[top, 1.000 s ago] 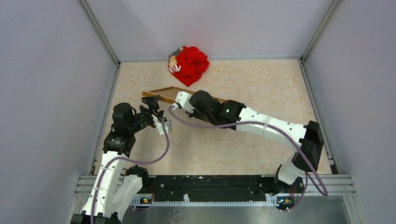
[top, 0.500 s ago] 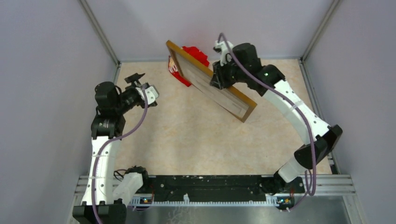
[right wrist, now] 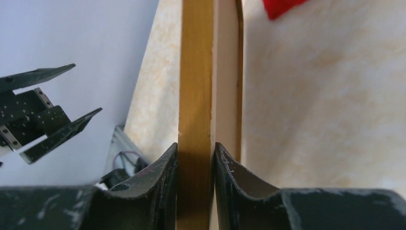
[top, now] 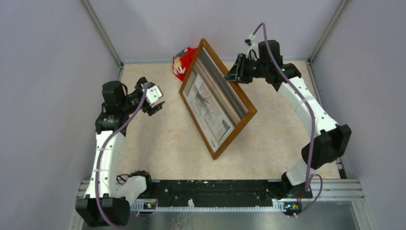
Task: Put the photo into the frame
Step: Turn over the photo frame at the center of the board, then reset both arms
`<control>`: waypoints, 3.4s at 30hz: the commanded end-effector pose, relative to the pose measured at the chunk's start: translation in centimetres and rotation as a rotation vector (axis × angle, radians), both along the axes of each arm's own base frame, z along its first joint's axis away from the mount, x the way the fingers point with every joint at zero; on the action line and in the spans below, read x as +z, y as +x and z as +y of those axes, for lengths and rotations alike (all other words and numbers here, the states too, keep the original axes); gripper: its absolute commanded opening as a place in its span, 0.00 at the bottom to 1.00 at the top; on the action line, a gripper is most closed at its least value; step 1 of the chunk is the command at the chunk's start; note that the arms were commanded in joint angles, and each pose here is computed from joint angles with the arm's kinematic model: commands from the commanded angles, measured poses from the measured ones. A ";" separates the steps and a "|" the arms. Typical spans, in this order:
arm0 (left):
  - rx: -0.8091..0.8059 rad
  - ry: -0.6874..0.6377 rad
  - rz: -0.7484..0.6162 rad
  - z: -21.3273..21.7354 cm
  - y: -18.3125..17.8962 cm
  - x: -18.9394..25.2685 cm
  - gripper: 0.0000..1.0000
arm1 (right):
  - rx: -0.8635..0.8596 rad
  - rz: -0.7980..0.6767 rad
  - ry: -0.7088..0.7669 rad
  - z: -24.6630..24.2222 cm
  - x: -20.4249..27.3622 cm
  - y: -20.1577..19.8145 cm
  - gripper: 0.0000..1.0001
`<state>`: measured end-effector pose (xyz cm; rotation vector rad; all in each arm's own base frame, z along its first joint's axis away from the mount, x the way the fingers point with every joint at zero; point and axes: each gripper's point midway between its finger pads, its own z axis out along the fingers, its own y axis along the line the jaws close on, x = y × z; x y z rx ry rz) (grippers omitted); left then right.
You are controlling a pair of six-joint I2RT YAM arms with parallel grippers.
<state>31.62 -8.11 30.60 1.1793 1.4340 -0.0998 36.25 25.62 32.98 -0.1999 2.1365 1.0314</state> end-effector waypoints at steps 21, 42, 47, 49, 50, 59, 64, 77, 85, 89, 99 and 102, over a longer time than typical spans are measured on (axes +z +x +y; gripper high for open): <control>-0.029 -0.032 0.153 -0.4 -0.9 -5.4 0.83 | -0.211 -0.002 0.281 -6.6 -7.2 -6.3 0.04; 0.008 0.011 0.299 0.5 -0.6 -10.5 0.82 | -0.315 0.133 0.155 -11.3 -24.5 -6.4 0.14; 0.013 0.016 0.298 0.7 -0.4 -11.1 0.82 | -0.368 0.174 0.102 -12.2 -26.4 -6.1 0.23; 0.016 0.017 0.306 0.7 -0.2 -11.4 0.82 | -0.389 0.191 0.094 -12.5 -27.0 -6.0 0.26; 0.019 0.018 0.309 0.7 -0.2 -11.4 0.82 | -0.400 0.199 0.087 -12.6 -27.3 -6.0 0.29; 0.020 0.026 0.320 0.8 -0.3 -12.2 0.82 | -0.462 0.217 0.014 -14.0 -28.4 -6.5 0.45; 0.022 0.027 0.337 0.9 -0.5 -12.6 0.84 | -0.468 0.224 -0.021 -14.4 -28.1 -6.5 0.59; 0.284 -0.206 0.507 2.5 3.2 -15.3 0.99 | -0.864 -0.010 -0.365 -24.0 -20.2 -3.7 0.99; 0.401 -0.473 0.532 3.4 4.0 -18.7 0.99 | -1.128 -0.253 -0.525 -30.1 -19.4 -4.3 0.99; 0.434 -0.542 0.492 3.5 3.8 -19.6 0.99 | -1.164 -0.294 -0.540 -30.8 -20.1 -4.5 0.99; 0.441 -0.632 0.301 3.9 4.0 -19.9 0.99 | -1.213 -0.447 -0.501 -31.4 -21.1 -4.2 0.99; 0.441 -0.635 0.229 4.3 4.3 -19.5 0.99 | -1.205 -0.483 -0.516 -31.4 -20.8 -3.3 0.99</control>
